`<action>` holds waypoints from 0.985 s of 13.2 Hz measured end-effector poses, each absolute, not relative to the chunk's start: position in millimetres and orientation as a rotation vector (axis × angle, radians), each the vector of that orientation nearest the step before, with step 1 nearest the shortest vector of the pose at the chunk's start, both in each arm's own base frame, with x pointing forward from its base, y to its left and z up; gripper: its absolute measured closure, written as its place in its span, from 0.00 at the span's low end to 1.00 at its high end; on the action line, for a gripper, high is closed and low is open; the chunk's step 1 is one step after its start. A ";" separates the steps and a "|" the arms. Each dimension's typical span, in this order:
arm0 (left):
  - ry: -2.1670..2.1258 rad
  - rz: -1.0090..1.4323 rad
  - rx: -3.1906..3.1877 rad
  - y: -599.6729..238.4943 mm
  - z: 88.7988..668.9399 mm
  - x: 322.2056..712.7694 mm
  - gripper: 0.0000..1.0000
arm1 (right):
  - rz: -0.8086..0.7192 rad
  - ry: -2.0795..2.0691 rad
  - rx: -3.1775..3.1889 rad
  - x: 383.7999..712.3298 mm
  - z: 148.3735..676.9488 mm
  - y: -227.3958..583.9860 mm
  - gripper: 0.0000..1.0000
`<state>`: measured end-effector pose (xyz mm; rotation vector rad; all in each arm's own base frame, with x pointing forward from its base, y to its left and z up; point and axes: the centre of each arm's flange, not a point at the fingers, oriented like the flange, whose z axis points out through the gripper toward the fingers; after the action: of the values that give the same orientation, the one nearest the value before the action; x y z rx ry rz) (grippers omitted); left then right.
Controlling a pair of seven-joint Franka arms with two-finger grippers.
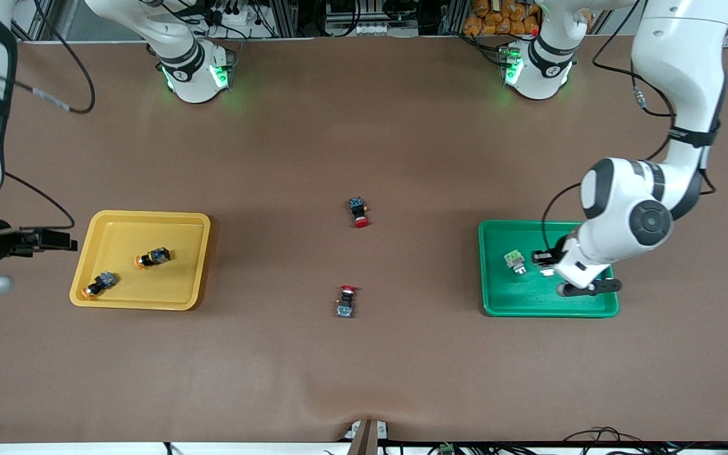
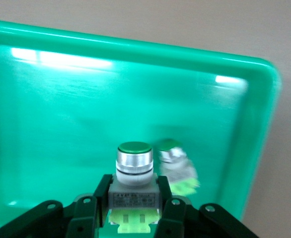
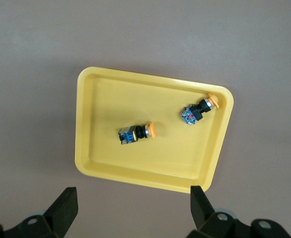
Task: Place green and yellow buttons in trays
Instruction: 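Release the orange button in the yellow tray while the left gripper carries green, then lower the green button into the green tray and open the left gripper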
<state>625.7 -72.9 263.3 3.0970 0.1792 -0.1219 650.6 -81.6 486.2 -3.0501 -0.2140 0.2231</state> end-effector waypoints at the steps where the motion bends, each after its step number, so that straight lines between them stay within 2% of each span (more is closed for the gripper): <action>1: 0.201 -0.132 3.102 -59.8 257.7 627.0 0.59 | 0.193 -0.245 -3.057 643.4 496.9 -77.7 0.00; 8: 0.238 -0.226 3.084 -52.9 192.9 632.4 0.59 | 0.085 -0.169 -3.054 580.4 550.2 -55.0 0.00; 9: 0.239 -0.228 3.083 -52.8 189.6 633.2 0.52 | 0.069 -0.135 -3.057 572.5 559.3 -51.1 0.00; 13: 0.240 -0.177 3.083 -51.1 205.6 642.9 0.10 | 0.070 -0.048 -3.063 549.9 583.9 -35.2 0.00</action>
<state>642.9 -51.1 205.6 3.0825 0.2400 -0.1769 549.9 -35.2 583.9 -3.0628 -0.0484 0.0704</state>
